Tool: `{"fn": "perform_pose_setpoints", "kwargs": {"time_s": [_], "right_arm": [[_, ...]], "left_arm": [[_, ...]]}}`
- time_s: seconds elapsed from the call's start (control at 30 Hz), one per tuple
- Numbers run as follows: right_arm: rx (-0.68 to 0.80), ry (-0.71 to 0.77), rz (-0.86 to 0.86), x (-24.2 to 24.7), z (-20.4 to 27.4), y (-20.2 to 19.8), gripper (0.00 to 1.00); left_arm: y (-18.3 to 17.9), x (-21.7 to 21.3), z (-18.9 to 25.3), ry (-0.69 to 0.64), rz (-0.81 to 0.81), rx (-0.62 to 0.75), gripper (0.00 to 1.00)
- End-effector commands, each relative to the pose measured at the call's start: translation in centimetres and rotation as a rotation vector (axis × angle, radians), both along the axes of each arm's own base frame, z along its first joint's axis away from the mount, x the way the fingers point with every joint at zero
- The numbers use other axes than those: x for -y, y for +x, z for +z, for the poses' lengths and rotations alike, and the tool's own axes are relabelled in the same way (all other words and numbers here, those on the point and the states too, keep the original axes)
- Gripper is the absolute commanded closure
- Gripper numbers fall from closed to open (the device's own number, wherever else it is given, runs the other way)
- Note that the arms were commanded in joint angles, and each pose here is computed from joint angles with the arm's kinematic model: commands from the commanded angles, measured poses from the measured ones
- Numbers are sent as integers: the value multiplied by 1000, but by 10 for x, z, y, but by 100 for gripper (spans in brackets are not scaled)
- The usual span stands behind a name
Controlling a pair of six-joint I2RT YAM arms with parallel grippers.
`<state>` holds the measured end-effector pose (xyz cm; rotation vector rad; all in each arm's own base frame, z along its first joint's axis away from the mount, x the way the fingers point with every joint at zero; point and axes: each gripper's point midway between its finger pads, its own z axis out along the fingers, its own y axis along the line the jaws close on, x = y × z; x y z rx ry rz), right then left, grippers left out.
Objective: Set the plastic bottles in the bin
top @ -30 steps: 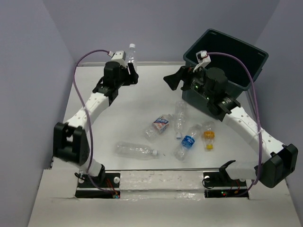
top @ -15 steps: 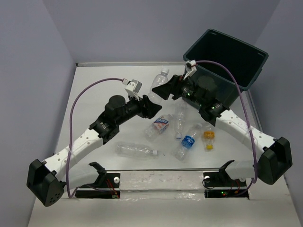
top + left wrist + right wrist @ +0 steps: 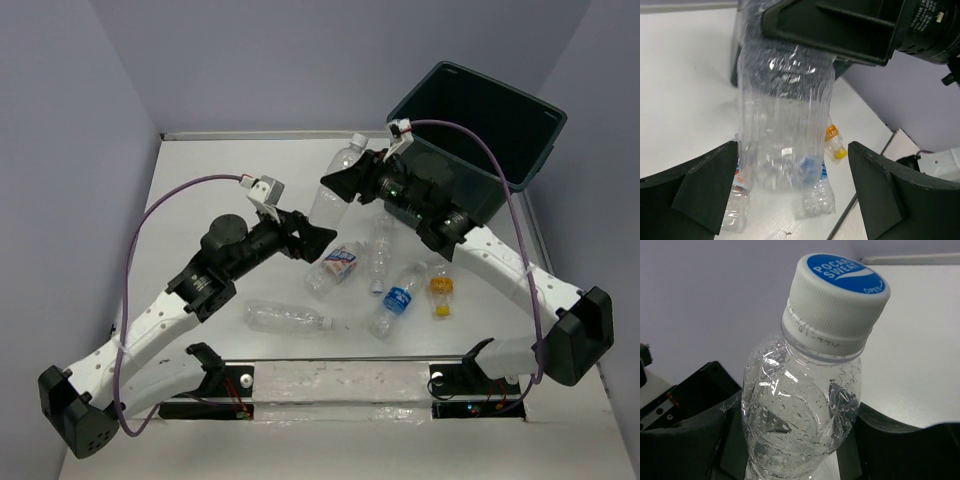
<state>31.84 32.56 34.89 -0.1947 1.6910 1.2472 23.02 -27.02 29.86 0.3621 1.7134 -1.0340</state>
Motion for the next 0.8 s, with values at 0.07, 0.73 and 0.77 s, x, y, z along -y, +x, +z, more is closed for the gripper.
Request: {"fn": "perform_pose_setpoints", "kwargs": {"time_s": [0.07,0.73,0.77], "right_arm": [[350,-14,-465,97,136,33,64],[340,-640,-1372,343,173,109,0],[367,-626,-1286,329,178,111,0]], "left_arm": [[-13,-60,37,39,185,98,1],[-27,-137,15,76,441,188,1],[-28,-138,18,65,443,194,1]]}}
